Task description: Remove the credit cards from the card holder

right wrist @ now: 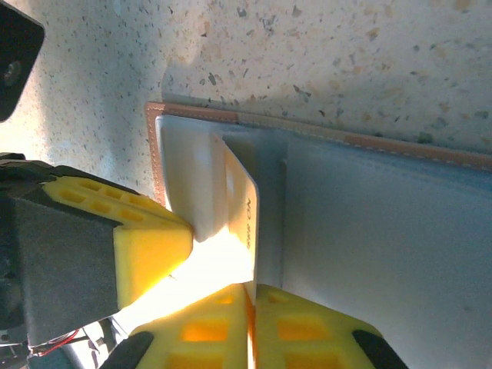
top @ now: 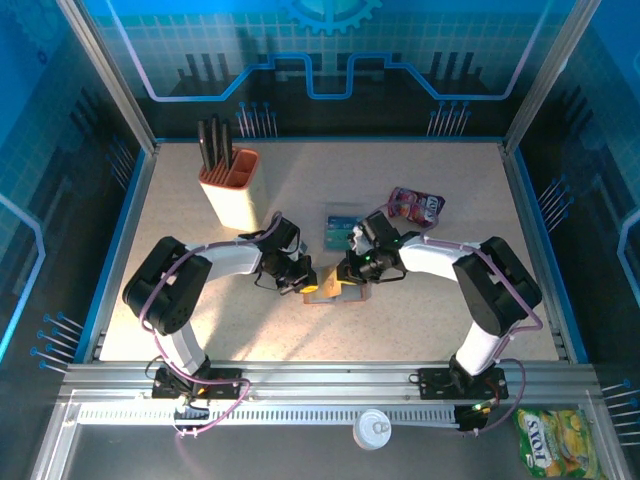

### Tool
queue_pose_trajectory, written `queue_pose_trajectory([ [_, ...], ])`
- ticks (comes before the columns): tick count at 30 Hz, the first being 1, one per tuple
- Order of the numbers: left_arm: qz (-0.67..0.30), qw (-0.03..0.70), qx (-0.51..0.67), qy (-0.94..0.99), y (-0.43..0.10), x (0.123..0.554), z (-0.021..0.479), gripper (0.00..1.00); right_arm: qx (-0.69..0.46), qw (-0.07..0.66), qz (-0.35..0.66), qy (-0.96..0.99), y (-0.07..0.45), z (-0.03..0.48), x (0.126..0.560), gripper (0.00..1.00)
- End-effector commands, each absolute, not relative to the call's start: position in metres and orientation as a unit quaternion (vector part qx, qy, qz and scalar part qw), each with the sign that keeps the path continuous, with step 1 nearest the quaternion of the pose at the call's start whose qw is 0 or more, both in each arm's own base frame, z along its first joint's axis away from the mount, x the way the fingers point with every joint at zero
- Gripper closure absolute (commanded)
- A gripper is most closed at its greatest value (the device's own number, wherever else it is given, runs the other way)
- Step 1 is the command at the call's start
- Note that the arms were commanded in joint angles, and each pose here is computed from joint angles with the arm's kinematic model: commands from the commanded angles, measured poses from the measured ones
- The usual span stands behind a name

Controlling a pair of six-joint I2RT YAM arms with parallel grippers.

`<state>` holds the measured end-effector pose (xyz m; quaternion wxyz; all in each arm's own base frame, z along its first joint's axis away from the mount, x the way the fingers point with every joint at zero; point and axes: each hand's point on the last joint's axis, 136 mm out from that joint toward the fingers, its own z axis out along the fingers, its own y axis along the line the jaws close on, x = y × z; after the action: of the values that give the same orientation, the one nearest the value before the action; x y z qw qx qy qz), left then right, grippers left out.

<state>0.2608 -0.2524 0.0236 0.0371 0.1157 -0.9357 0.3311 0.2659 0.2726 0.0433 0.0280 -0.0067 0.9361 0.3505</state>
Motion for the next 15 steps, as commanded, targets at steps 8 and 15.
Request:
queue_pose_trajectory([
  [8,0.319,0.038,0.109,-0.941,-0.252,0.260,0.028,1.00,-0.016,0.047,0.337,0.940,0.253,0.061,0.266,0.92],
  [15,0.330,0.021,0.102,-0.938,-0.257,0.269,0.044,1.00,-0.046,0.073,0.330,0.940,0.249,0.083,0.275,0.93],
])
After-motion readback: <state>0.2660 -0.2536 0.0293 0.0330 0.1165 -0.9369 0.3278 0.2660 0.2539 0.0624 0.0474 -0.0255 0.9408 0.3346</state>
